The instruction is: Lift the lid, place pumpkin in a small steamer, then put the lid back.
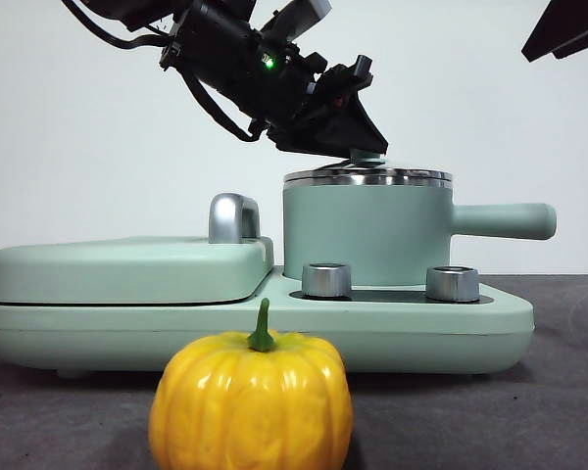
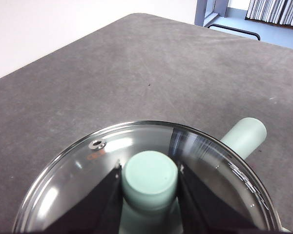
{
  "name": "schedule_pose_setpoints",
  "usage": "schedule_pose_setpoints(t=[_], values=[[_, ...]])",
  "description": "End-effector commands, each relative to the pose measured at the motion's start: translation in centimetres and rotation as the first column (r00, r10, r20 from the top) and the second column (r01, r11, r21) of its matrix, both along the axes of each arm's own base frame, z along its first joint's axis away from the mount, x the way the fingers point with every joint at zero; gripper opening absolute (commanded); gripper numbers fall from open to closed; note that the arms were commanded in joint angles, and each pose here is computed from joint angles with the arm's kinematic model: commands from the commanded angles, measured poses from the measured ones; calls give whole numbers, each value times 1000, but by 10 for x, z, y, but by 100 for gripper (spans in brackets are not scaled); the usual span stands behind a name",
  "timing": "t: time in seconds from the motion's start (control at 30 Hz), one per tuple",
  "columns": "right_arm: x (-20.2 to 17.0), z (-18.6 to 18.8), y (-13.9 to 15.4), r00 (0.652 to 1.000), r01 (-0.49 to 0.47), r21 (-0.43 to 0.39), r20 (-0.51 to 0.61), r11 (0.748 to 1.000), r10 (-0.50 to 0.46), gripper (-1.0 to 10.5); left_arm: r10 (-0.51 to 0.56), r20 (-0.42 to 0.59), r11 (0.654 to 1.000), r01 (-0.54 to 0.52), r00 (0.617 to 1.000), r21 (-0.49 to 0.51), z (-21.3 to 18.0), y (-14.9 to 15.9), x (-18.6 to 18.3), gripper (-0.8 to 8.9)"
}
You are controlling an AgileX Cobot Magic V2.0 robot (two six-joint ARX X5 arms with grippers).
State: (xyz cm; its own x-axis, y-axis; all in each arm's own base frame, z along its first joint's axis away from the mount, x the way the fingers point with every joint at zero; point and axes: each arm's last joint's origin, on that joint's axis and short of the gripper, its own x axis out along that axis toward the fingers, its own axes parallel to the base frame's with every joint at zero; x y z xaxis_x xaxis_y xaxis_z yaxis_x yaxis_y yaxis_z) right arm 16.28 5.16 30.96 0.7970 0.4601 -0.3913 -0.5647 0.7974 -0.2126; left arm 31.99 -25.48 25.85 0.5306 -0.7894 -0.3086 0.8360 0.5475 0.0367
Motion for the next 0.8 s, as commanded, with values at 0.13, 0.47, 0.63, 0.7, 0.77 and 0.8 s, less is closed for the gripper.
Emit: schedule_pose_setpoints(t=[0.13, 0.47, 0.63, 0.7, 0.77, 0.8], values=[[1, 6, 1, 1000, 0, 16, 14, 1000, 0, 246, 14, -8, 999, -14, 1000, -32, 6, -4, 2, 10], [1, 6, 1, 1000, 0, 17, 14, 1000, 0, 246, 51, 88, 991, -40, 995, -126, 64, 24, -15, 10], [1, 6, 1, 1000, 0, 17, 14, 1000, 0, 246, 104, 77, 989, -94, 992, -117, 89, 54, -25, 10], [1, 6, 1, 1000, -1, 17, 14, 1000, 0, 246, 148, 58, 985, -142, 987, -95, 96, 68, -29, 10], [1, 6, 1, 1000, -2, 17, 13, 1000, 1, 246, 203, 39, 978, -201, 978, -62, 102, 84, -34, 10], [1, 6, 1, 1000, -4, 18, 13, 1000, 4, 246, 227, 32, 973, -225, 973, -48, 104, 91, -36, 11]])
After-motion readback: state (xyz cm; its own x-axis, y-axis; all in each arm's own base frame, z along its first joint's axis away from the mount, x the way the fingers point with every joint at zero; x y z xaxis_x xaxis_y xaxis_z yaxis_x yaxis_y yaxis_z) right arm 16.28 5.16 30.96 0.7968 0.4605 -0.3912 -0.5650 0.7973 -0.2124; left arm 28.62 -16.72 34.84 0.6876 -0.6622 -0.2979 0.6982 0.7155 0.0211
